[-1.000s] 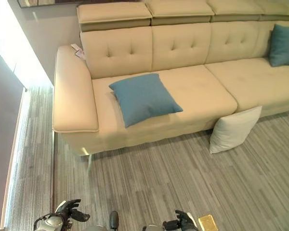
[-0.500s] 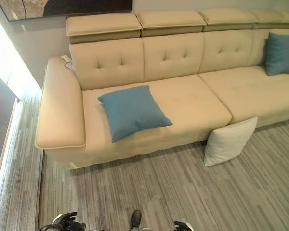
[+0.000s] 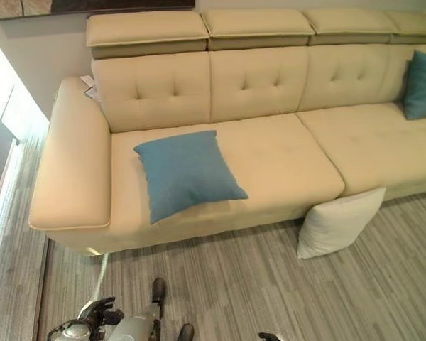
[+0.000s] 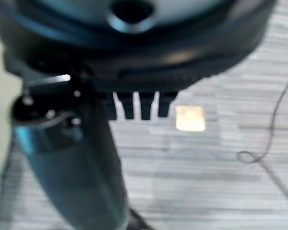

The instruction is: Pick up all the scattered cushions and arrange them neatly on the sofa.

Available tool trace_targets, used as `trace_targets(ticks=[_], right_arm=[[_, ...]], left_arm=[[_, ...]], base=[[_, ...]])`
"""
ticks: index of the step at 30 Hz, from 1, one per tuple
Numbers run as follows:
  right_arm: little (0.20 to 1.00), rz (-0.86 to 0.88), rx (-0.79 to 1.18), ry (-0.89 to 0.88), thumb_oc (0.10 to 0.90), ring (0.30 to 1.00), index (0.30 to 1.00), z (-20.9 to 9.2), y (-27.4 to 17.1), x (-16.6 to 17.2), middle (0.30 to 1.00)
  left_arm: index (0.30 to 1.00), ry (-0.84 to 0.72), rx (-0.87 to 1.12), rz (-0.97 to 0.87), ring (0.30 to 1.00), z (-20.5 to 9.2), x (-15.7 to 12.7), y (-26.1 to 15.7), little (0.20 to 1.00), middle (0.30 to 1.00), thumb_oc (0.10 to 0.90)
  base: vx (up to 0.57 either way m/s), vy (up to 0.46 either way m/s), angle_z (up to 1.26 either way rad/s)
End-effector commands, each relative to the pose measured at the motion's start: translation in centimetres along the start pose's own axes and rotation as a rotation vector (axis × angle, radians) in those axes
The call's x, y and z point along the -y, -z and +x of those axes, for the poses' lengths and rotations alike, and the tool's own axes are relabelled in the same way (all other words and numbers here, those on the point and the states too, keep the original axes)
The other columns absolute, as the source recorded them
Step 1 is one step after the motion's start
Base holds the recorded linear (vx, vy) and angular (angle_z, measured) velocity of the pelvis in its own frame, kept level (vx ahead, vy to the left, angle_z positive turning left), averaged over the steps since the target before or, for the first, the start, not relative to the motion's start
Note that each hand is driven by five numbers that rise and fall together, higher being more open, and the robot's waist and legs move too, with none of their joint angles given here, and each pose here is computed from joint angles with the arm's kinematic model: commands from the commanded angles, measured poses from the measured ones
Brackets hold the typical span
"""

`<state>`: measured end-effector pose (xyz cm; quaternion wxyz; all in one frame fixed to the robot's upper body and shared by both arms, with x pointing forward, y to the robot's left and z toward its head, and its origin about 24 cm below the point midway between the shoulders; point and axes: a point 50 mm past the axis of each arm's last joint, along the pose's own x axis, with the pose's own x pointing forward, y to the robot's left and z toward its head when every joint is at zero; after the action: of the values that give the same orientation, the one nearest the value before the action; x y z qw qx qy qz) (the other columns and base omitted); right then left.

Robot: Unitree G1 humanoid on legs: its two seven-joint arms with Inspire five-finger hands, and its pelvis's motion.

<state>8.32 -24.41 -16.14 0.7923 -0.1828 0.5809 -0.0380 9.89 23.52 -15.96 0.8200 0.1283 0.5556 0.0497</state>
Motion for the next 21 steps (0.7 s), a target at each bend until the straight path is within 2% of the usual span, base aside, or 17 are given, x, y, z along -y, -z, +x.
trace_targets(ticks=[1,6,10,21], right_arm=[[0.9,0.012,-0.007,0.034,0.8,0.9,0.9,-0.3,1.3,0.8,0.9],[0.9,-0.003,0.027,0.023,0.8,0.9,0.9,-0.1,0.3,0.8,0.9],[0.9,0.005,0.061,0.026,0.8,0.9,0.9,-0.1,-0.6,0.8,0.9],[0.9,-0.003,0.02,0.017,0.8,0.9,0.9,-0.1,0.2,0.5,0.9]], left_arm=[[0.9,0.031,0.01,0.035,0.9,0.0,1.2,-0.4,0.9,0.9,0.8],[0.9,0.01,0.055,0.031,0.9,0.3,0.3,-1.9,0.9,0.9,0.8],[0.9,-0.007,0.094,0.02,0.9,0.3,-0.3,-3.1,0.9,0.9,0.8],[0.9,-0.026,0.047,0.01,0.9,0.2,-0.5,-1.6,0.9,0.9,0.8]], base=[[0.25,0.148,-0.44],[0.15,0.138,-0.13],[0.1,0.049,0.4],[0.14,-0.076,0.3]])
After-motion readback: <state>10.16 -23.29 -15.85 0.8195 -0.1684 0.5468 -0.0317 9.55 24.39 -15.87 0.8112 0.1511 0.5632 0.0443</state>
